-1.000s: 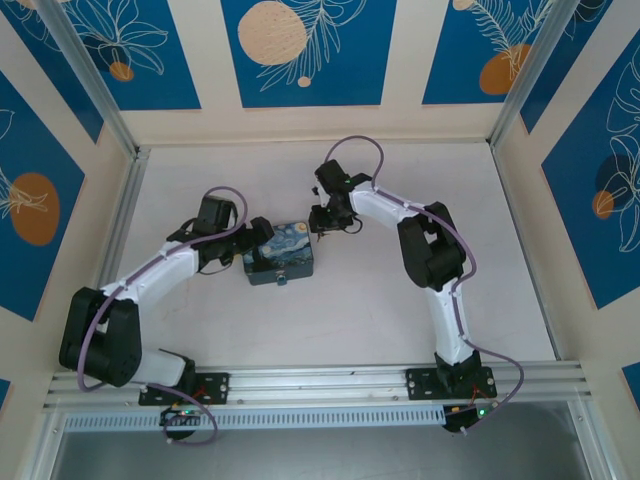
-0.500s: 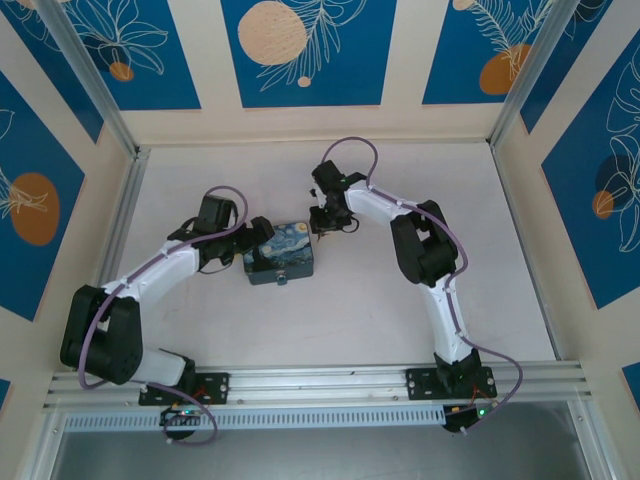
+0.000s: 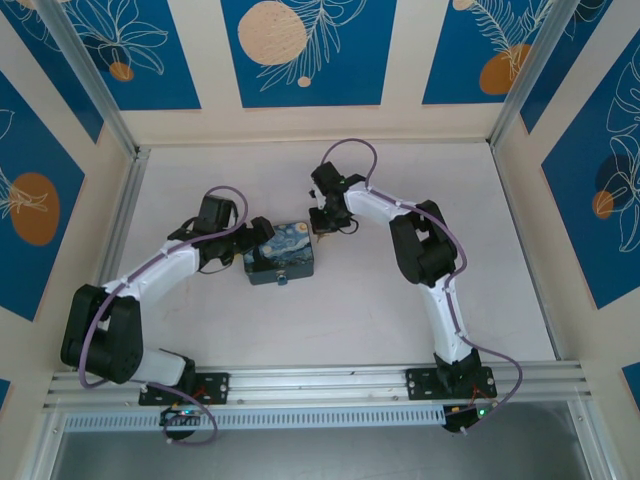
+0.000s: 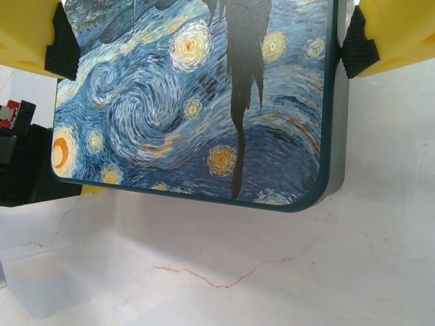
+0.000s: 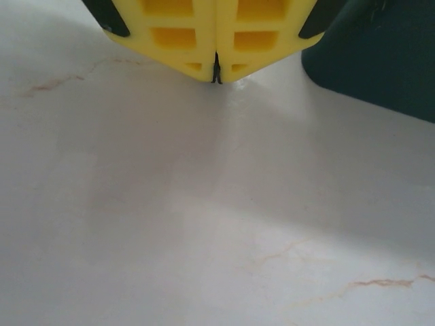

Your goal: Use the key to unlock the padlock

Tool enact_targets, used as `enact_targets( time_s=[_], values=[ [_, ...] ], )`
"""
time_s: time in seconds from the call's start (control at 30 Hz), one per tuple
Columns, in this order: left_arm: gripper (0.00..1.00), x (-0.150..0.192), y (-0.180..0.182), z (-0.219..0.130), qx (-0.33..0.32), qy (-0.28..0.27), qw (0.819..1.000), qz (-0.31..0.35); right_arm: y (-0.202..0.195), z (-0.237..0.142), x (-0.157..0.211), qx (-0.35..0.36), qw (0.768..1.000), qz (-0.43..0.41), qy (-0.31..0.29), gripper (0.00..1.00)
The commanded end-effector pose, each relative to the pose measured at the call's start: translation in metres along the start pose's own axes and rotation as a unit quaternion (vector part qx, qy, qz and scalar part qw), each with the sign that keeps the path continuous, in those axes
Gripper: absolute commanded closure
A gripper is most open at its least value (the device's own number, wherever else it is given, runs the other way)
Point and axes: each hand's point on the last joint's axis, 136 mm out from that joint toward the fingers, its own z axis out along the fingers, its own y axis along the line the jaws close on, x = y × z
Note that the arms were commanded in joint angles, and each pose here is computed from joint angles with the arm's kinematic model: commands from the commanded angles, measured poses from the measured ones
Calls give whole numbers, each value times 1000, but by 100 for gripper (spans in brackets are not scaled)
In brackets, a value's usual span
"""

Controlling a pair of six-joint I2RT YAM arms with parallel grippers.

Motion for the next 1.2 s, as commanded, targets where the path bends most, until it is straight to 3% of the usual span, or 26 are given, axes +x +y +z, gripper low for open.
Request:
enact_targets(
  time_s=[0.0,0.17,0.47,0.9,1.17],
  values=[
    [0,-5,-9,1,17,8,1000,11,6,-30,5,-13,1000,15,-17,100],
    [0,0,-15,10,40,21,999,-3,1,-68,19,-28,996,63,-55,100],
    [0,14,-42,26,70,34,997,-7,-12,-112,74,-35,990,107,-90,100],
    [0,63,-77,41,74,43,996,15,-19,-137,141,-67,981,153,-103,100],
    [0,65,-76,41,58,37,997,32,-13,-146,170,-79,979,155,-101,100]
  ],
)
